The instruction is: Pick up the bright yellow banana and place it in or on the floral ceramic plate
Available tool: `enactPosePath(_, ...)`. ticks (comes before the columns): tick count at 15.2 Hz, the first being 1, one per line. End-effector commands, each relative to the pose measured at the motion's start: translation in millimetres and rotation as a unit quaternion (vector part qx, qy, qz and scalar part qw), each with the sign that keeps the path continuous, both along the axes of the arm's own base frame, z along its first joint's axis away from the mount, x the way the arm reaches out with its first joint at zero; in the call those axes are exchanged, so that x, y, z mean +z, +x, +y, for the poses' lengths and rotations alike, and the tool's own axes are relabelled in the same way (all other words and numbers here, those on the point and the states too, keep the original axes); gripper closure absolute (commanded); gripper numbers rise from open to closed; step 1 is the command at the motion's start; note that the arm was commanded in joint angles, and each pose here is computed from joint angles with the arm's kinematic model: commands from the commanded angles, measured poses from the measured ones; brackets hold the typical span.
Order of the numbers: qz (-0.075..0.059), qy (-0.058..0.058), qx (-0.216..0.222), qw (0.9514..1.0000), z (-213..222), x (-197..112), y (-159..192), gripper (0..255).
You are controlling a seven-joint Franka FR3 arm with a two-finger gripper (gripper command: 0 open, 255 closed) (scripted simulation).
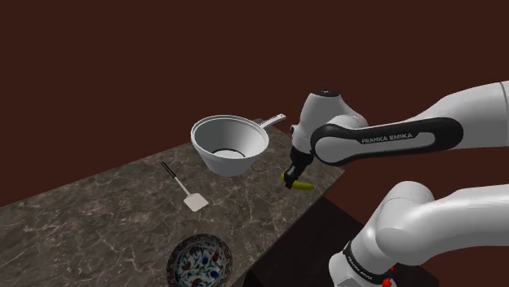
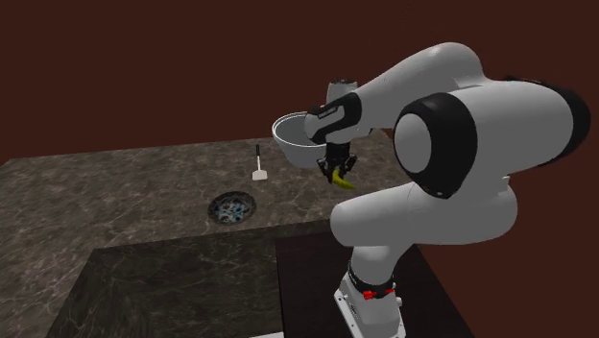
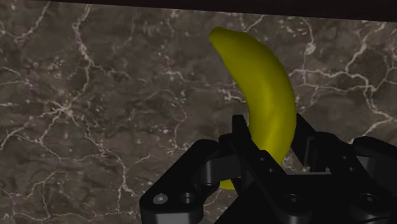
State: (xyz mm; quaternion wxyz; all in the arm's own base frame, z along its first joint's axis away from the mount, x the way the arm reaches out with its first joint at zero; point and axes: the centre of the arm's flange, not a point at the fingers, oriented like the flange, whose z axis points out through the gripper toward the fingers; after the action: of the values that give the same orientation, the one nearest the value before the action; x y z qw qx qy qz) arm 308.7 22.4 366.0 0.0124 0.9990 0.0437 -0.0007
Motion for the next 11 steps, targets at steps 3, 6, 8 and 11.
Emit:
enactPosePath(3,0.000,0.000,-0.001,1.0000,54,-3,0,255)
enactPosePath(6,0.000,0.000,-0.001,1.0000,94,-3,1,255)
enactPosePath(8,0.000,0.000,-0.001,1.0000,120,-3,2,255)
enactPosePath(11,0.000,0.000,-0.001,1.0000,160,-3,3,255)
